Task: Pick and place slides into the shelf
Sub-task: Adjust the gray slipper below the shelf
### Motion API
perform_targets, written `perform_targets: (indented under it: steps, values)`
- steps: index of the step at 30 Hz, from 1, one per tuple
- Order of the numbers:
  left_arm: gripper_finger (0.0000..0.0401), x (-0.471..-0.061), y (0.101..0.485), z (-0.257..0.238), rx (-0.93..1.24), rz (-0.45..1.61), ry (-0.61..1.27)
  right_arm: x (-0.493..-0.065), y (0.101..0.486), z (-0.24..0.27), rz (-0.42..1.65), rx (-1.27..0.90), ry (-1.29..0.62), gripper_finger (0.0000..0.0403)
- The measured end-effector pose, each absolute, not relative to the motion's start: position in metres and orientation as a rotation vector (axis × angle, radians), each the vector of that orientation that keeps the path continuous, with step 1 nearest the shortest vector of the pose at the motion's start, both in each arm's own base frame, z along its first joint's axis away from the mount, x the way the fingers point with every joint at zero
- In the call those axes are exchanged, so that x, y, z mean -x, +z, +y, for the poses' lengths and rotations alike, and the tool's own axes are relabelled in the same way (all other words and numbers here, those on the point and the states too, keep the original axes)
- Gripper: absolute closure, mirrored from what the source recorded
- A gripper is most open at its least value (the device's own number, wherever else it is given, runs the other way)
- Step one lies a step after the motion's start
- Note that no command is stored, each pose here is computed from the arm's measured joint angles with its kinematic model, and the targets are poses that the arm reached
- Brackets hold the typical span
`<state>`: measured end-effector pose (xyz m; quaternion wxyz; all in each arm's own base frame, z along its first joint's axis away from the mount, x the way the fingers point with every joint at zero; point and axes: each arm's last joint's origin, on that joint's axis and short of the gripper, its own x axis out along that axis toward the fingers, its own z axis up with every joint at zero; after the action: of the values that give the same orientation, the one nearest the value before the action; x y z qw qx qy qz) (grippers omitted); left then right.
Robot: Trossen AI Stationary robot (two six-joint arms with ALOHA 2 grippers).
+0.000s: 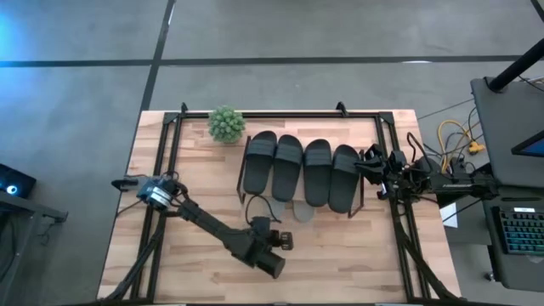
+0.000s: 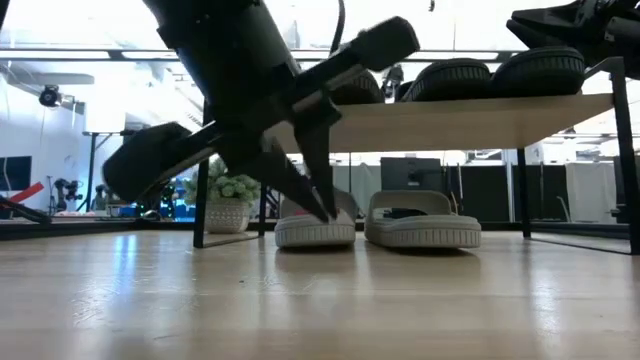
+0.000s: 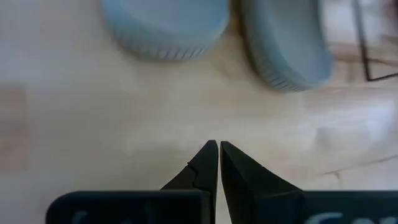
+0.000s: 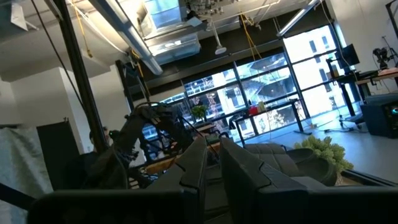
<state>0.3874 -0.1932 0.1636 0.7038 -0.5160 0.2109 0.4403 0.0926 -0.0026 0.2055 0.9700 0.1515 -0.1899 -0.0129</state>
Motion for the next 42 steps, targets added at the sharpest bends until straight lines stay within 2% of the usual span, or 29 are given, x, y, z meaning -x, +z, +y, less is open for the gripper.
perform_targets:
  steps: [5,11,15,29,42]
  values:
    - [0.0397,-0.391,0.175,-0.186,1.009,0.454,0.983,-0.093,0.206,-0.003,-0.384,-0.306,-0.026,0.0364]
    - [0.0397,-0.387,0.181,-0.162,0.927,0.531,1.092,-0.093,0.206,-0.003,-0.384,-0.306,-0.026,0.0364]
    - [0.0397,-0.384,0.182,-0.154,0.924,0.553,1.122,-0.093,0.206,-0.003,-0.384,-0.306,-0.026,0.0364]
    - [0.0397,-0.392,0.150,-0.150,0.913,0.567,1.149,-0.093,0.206,-0.003,-0.384,-0.306,-0.026,0.0364]
    - [0.0397,-0.393,0.149,-0.150,0.934,0.589,1.151,-0.093,0.205,-0.003,-0.383,-0.306,-0.026,0.0364]
